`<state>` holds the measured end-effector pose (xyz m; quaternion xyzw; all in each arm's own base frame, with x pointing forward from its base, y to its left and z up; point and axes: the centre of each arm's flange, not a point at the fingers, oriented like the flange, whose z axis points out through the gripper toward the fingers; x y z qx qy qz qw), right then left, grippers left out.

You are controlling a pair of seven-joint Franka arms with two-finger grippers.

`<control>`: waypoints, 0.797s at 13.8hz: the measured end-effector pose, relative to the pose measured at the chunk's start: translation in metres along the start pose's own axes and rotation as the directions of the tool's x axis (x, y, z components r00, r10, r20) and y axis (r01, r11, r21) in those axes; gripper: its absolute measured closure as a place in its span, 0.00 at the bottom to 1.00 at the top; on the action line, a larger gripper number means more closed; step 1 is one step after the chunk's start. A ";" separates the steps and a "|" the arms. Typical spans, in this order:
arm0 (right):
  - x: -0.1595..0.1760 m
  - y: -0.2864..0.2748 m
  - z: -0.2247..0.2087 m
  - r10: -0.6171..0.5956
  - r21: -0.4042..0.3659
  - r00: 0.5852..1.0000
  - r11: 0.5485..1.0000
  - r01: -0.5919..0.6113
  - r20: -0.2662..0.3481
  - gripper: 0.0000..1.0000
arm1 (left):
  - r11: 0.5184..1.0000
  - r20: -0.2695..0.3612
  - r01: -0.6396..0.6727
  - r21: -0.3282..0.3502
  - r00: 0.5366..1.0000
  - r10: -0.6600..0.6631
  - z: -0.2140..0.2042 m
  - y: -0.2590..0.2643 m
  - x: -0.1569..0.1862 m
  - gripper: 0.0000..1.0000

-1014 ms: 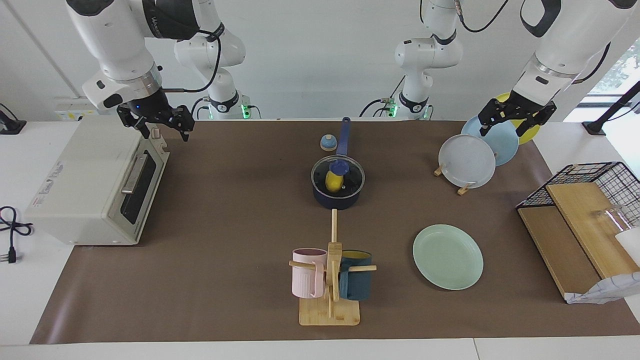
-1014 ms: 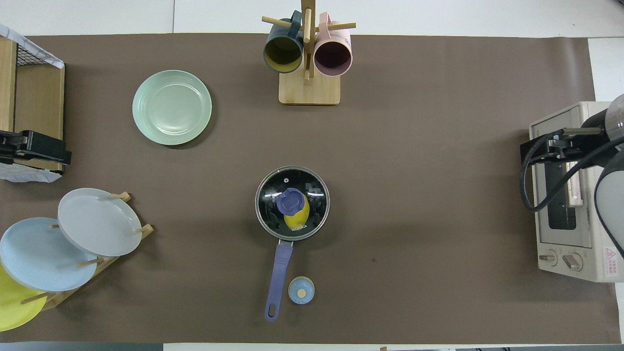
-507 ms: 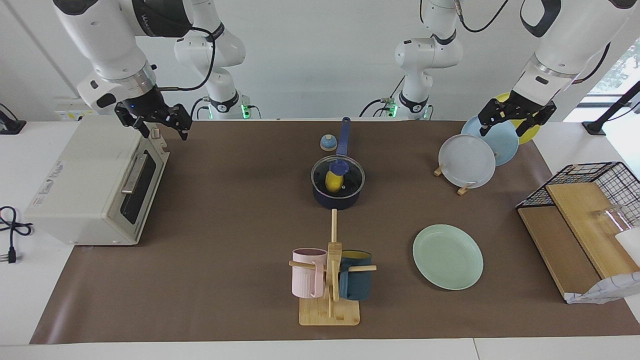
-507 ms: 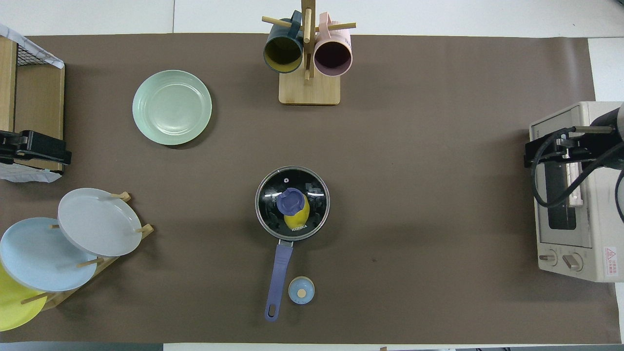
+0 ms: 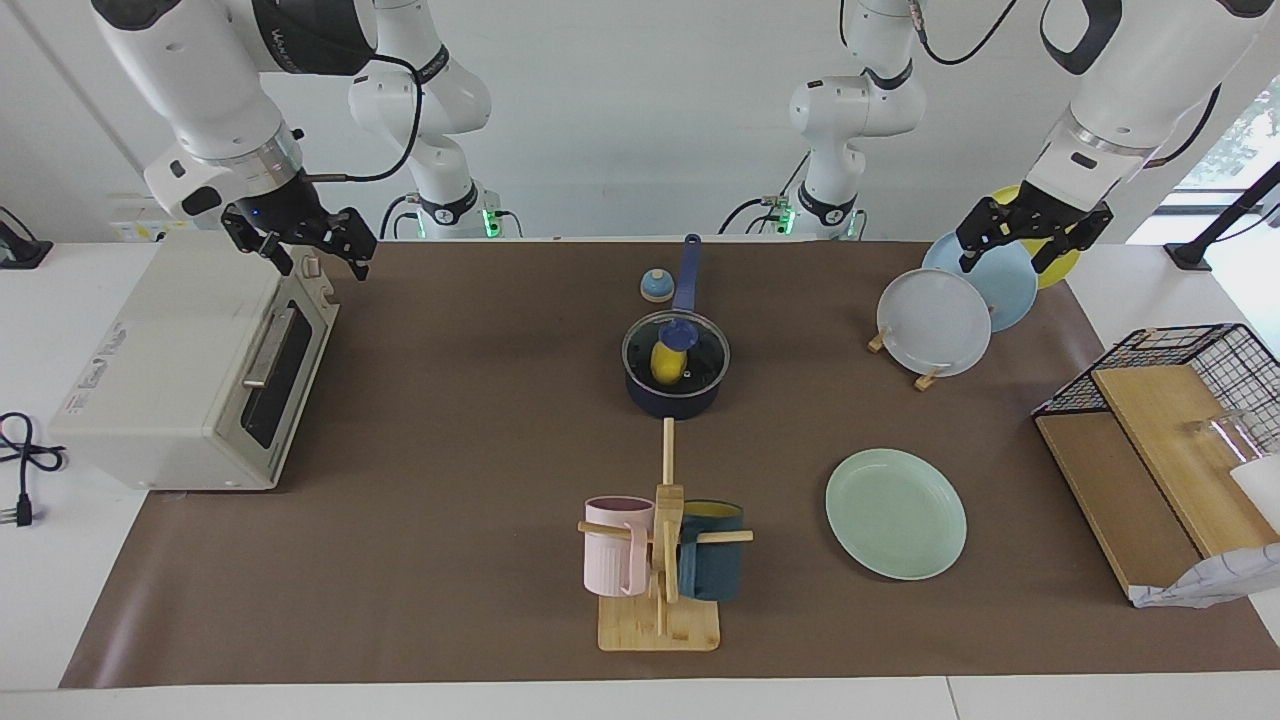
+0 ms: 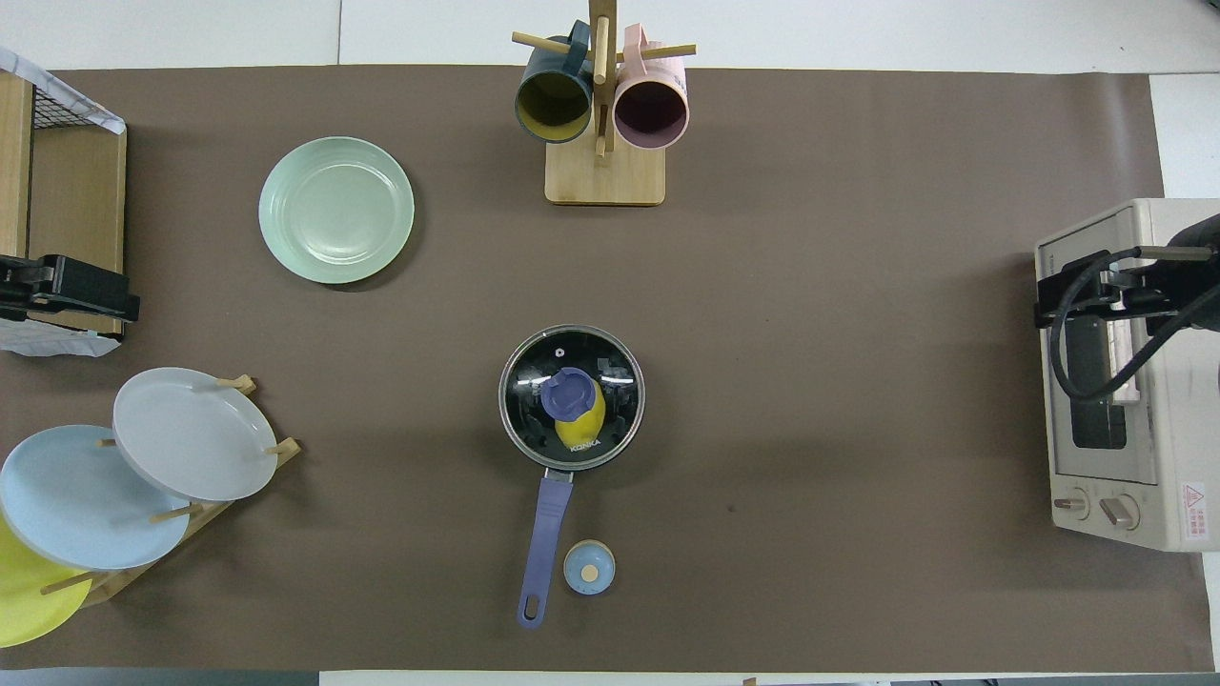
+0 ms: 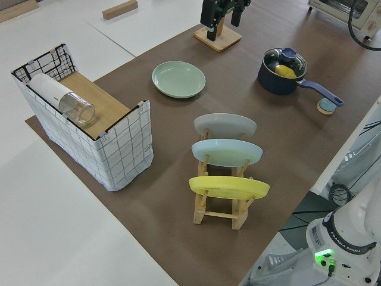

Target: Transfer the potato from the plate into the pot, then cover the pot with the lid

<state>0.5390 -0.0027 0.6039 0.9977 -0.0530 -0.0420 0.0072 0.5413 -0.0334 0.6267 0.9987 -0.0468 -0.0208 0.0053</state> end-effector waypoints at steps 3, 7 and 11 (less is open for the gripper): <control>0.001 0.008 0.000 -0.015 0.001 1.000 1.000 0.015 0.000 0.00 | 1.000 0.000 0.000 0.000 1.000 0.000 0.000 0.000 0.000 0.00; 0.001 0.009 -0.001 -0.019 0.002 1.000 1.000 0.019 -0.002 0.00 | 1.000 0.000 0.000 0.000 1.000 0.000 0.000 0.000 0.000 0.00; 0.000 0.008 -0.001 -0.021 0.001 1.000 1.000 0.021 -0.002 0.00 | 1.000 0.000 0.000 0.000 1.000 0.000 0.000 0.000 0.000 0.00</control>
